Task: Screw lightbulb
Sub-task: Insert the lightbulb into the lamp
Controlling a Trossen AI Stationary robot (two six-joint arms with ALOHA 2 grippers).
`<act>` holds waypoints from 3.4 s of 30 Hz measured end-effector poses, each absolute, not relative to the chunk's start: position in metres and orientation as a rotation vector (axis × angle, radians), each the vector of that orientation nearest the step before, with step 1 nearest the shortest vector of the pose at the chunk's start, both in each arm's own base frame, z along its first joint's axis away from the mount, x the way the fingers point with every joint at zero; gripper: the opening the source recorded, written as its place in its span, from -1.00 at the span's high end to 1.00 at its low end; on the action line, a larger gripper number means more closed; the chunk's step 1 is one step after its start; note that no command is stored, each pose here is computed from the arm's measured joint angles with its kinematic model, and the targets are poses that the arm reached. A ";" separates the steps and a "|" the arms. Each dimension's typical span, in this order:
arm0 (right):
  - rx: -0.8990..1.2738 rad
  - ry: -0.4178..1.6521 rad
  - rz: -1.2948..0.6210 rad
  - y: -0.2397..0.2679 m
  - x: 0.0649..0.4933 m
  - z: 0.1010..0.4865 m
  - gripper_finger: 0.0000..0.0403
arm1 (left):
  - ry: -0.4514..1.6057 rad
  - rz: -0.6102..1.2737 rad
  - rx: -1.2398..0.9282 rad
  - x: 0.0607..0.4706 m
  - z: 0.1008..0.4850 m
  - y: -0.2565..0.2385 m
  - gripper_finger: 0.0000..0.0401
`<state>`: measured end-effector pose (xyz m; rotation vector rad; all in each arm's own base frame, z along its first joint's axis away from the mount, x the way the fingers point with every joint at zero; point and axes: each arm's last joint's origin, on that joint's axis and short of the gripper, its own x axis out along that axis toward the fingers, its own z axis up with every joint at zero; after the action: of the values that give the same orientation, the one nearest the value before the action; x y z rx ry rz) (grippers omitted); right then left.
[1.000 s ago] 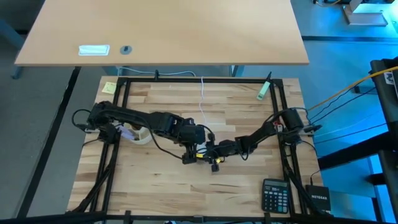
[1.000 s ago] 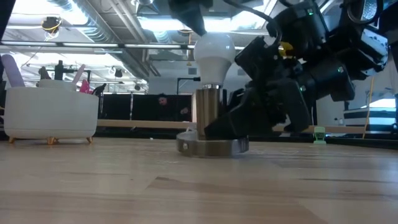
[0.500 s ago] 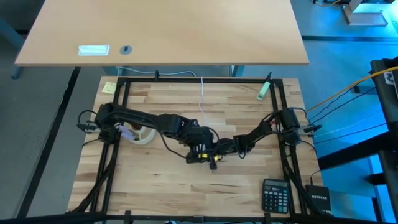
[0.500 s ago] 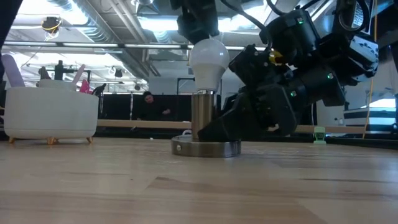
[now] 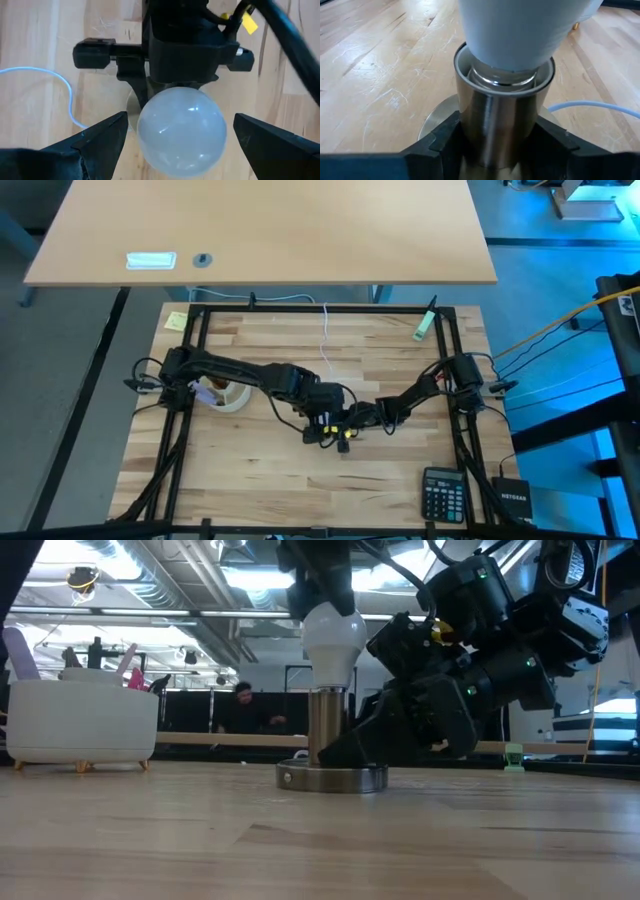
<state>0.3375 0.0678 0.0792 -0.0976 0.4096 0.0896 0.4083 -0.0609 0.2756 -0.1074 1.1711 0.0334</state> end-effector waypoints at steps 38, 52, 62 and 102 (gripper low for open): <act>-0.099 0.406 0.091 0.068 0.337 0.079 0.10 | 1.193 -0.055 0.022 0.407 0.273 -0.066 -0.16; -0.102 0.395 0.118 0.068 0.337 0.080 0.10 | 1.162 -0.313 0.341 0.407 0.273 -0.070 -0.14; -0.108 0.396 0.161 0.069 0.337 0.079 0.10 | 1.131 -0.545 0.620 0.417 0.254 -0.068 -0.14; -0.094 0.384 0.139 0.070 0.338 0.081 0.10 | 0.901 -0.003 0.057 0.386 0.279 -0.082 -0.05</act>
<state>0.3380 0.0698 0.0809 -0.0938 0.3840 0.1389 0.3856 -0.0820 0.2788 0.0570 0.9008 -0.0031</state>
